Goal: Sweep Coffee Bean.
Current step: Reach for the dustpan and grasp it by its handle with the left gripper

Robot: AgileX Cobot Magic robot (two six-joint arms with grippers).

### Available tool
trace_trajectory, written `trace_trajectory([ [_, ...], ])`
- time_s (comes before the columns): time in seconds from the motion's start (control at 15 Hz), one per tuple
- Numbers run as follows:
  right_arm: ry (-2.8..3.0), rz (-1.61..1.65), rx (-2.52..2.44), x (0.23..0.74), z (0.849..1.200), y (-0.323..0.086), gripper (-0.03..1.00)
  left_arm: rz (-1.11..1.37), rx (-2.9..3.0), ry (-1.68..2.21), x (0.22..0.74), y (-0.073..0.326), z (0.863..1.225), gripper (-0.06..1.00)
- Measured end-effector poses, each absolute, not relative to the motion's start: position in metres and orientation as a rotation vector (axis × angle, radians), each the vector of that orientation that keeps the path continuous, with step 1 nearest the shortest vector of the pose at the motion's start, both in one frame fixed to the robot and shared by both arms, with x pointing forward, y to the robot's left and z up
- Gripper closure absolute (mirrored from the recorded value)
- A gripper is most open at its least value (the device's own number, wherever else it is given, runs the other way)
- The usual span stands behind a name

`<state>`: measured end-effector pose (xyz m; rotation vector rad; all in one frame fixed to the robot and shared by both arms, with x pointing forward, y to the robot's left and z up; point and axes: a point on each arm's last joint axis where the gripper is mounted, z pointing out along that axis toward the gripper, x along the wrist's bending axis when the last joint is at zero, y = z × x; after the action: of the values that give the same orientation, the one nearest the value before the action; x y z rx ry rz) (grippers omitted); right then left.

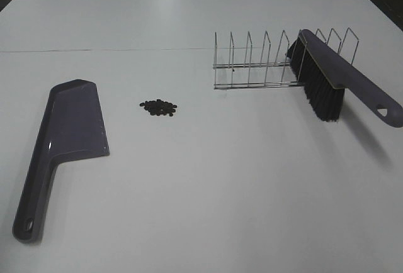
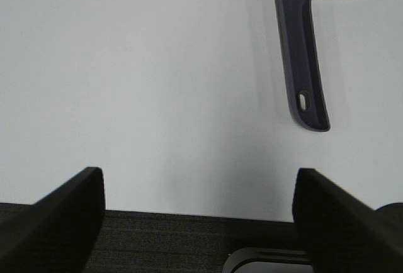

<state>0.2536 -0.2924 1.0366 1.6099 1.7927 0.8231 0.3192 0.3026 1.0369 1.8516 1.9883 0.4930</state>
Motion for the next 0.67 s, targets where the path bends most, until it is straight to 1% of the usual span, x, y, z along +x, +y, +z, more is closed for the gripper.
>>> trace_trajectory([
  [0.2,1.782,0.829,1.600,0.255,1.041,-0.293,0.24,0.445,1.830,2.036,0.320,0.302,1.055,0.19],
  [0.27,1.779,0.826,1.598,0.258,1.048,-0.293,0.24,0.449,1.822,2.036,0.324,0.302,1.065,0.19],
  [0.4,1.798,0.770,1.617,0.271,1.060,-0.295,0.24,0.429,1.828,2.052,0.340,0.303,1.074,0.19],
  [0.67,1.846,0.691,1.659,0.304,1.086,-0.298,0.24,0.225,1.794,2.121,0.385,0.296,1.063,0.19],
])
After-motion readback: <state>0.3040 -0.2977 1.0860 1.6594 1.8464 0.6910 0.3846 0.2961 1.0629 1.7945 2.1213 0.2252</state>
